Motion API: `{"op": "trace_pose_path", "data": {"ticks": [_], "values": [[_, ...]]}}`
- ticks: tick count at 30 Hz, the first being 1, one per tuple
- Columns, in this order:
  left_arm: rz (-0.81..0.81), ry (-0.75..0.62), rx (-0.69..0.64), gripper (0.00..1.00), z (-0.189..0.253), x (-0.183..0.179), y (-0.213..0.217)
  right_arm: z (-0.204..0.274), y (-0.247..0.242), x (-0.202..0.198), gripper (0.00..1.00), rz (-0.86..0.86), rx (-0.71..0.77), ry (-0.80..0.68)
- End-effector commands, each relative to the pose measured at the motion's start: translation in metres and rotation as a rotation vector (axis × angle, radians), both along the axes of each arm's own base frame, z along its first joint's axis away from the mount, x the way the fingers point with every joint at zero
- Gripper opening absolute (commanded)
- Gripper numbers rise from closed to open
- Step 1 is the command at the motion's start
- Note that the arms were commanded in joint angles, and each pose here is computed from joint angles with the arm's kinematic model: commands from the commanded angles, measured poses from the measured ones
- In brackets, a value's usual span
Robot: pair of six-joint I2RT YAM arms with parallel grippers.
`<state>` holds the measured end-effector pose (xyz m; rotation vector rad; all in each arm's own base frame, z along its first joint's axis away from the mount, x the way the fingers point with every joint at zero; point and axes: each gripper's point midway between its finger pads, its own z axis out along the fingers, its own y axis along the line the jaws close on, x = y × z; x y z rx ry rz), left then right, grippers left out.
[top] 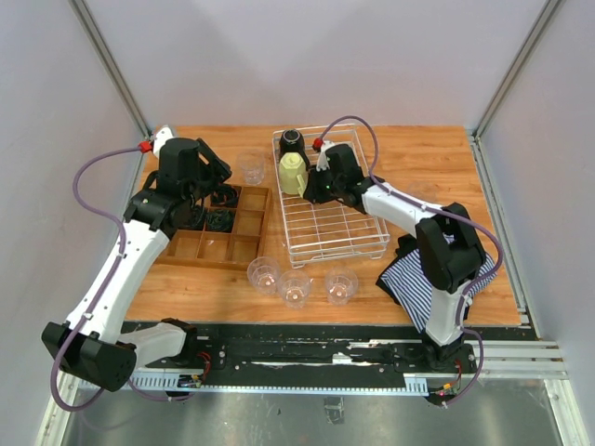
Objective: Load the cups into the dish rack
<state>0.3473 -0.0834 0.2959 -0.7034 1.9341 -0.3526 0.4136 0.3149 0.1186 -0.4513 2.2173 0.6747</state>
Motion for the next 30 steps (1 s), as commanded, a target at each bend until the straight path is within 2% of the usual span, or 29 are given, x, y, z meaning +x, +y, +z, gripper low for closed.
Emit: {"op": "trace_pose_path", "data": {"ticks": [1,14,30], "values": [[-0.002,-0.024,0.004,0.72,0.012,-0.003,0.01,0.014,0.02,0.007,0.2,0.008,0.058,-0.011],[-0.006,0.008,-0.004,0.72,0.0,0.004,0.013,0.001,0.018,0.022,0.19,-0.013,0.042,-0.003],[-0.033,0.035,-0.026,0.72,-0.011,0.019,0.003,0.003,-0.009,0.036,0.16,-0.075,-0.023,-0.04]]}}
